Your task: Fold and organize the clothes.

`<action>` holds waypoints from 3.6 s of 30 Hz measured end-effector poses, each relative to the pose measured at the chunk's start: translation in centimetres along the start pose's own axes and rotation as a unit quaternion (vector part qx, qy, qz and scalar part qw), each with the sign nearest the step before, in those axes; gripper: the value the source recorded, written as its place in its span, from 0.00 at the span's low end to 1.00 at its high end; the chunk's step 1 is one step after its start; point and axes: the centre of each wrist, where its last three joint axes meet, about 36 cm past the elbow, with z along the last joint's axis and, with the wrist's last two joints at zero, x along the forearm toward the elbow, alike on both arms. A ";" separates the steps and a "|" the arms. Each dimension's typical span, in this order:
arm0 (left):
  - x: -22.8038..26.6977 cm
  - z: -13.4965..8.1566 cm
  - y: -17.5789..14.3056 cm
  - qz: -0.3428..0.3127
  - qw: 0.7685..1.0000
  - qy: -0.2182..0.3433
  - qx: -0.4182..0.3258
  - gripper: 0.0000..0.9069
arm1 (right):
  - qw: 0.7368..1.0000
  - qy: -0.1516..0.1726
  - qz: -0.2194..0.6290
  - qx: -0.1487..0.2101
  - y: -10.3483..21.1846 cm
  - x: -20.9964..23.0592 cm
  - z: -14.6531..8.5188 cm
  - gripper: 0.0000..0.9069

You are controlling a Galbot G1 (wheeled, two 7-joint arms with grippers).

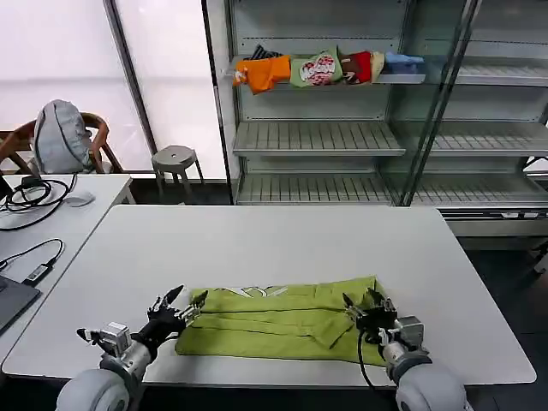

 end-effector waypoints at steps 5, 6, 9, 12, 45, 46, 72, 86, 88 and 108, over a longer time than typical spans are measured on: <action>0.1 0.6 -2.4 -0.036 0.999 0.001 0.025 1.00 | 1.000 0.000 0.009 0.008 0.1 2.1 0.3 1.00; 0.1 0.6 -2.8 -0.041 0.999 0.000 0.028 1.00 | 1.000 -0.001 0.012 0.010 0.1 2.6 0.3 1.00; 0.1 0.6 -4.0 -0.055 0.998 0.001 0.038 1.00 | 1.000 -0.004 0.020 0.015 0.1 3.6 0.3 1.00; 0.2 0.7 -5.0 -0.068 0.997 0.003 0.048 1.00 | 0.999 -0.007 0.027 0.019 0.1 4.6 0.3 1.00; -1.2 3.2 -8.6 -0.166 0.985 0.042 0.014 0.30 | 0.998 -0.001 0.047 0.039 1.1 7.6 1.3 1.00; -1.2 3.2 -8.6 -0.167 0.985 0.043 0.011 0.08 | 0.998 -0.001 0.048 0.039 1.1 7.6 1.4 1.00; -0.7 4.7 -9.6 -0.161 0.985 0.048 -0.048 0.01 | 0.998 0.006 0.044 0.041 1.5 7.7 1.9 1.00; 1.1 2.5 -3.9 -0.177 0.977 0.034 -0.112 0.01 | 0.998 0.003 0.039 0.047 1.4 7.0 1.8 1.00; 1.4 1.9 -2.1 -0.185 0.974 0.032 -0.127 0.01 | 0.998 0.001 0.038 0.047 1.4 6.8 1.7 1.00; 5.3 -4.3 3.5 -0.176 0.964 0.000 -0.198 0.01 | 0.998 -0.005 0.046 0.051 1.1 6.8 1.4 1.00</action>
